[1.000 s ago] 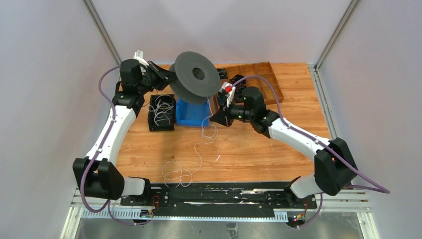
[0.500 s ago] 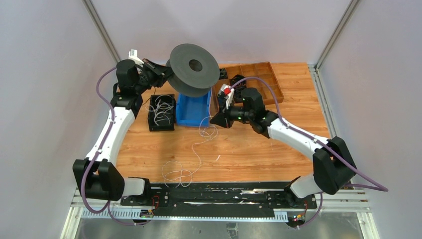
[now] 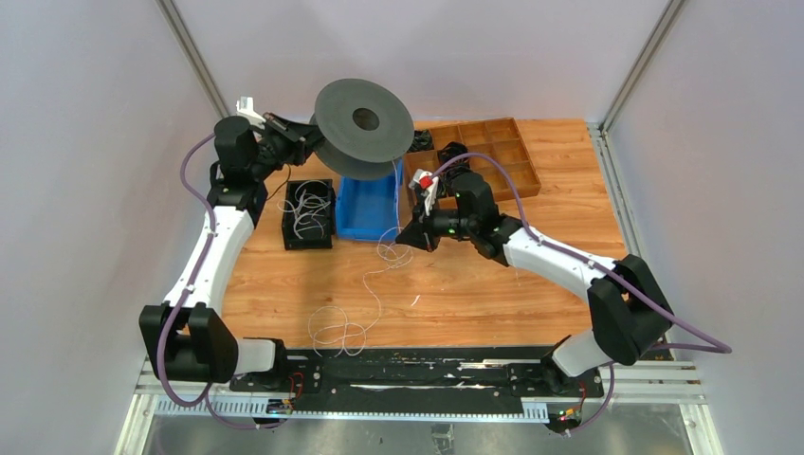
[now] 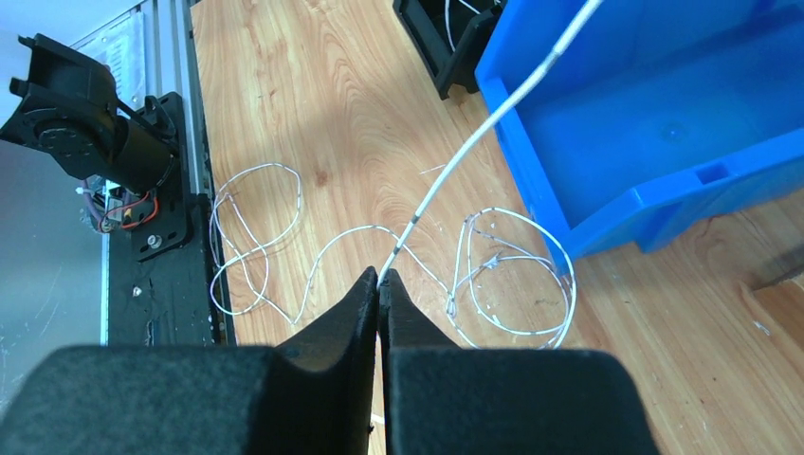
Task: Wrap the cables
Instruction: Wrap the cable around the cable reel.
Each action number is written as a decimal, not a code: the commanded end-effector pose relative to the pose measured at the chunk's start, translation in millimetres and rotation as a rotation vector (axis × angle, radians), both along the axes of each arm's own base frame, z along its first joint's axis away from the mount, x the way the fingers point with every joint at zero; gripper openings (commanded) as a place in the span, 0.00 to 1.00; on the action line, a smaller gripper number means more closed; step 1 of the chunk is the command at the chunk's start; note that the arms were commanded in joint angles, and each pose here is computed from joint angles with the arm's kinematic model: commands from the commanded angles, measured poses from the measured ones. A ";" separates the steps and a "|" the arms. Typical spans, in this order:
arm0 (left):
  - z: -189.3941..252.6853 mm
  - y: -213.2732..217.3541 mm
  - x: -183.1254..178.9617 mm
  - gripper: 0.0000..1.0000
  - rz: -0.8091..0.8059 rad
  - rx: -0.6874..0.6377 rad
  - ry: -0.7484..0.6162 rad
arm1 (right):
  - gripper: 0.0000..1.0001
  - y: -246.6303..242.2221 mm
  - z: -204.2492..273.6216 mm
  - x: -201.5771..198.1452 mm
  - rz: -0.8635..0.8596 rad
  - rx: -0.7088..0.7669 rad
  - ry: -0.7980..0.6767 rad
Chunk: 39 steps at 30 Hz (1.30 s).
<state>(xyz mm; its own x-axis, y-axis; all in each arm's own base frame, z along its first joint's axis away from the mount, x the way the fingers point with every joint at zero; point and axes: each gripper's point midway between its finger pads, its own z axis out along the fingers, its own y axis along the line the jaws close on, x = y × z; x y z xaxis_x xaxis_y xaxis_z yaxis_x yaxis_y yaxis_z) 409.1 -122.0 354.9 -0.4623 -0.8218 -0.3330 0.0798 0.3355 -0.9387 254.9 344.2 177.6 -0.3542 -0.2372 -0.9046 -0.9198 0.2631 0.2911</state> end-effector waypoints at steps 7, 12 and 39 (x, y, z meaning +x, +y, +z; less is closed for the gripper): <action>32.4 8.0 -4.0 0.00 0.027 -0.012 -0.106 | 0.02 17.5 -1.1 -35.1 0.138 0.017 0.010; 27.6 17.0 1.7 0.00 0.070 0.101 -0.115 | 0.02 29.5 7.1 -52.7 0.200 0.013 0.018; 50.8 -14.2 -16.8 0.00 0.106 0.755 -0.323 | 0.01 82.8 111.0 -60.5 0.242 -0.041 0.021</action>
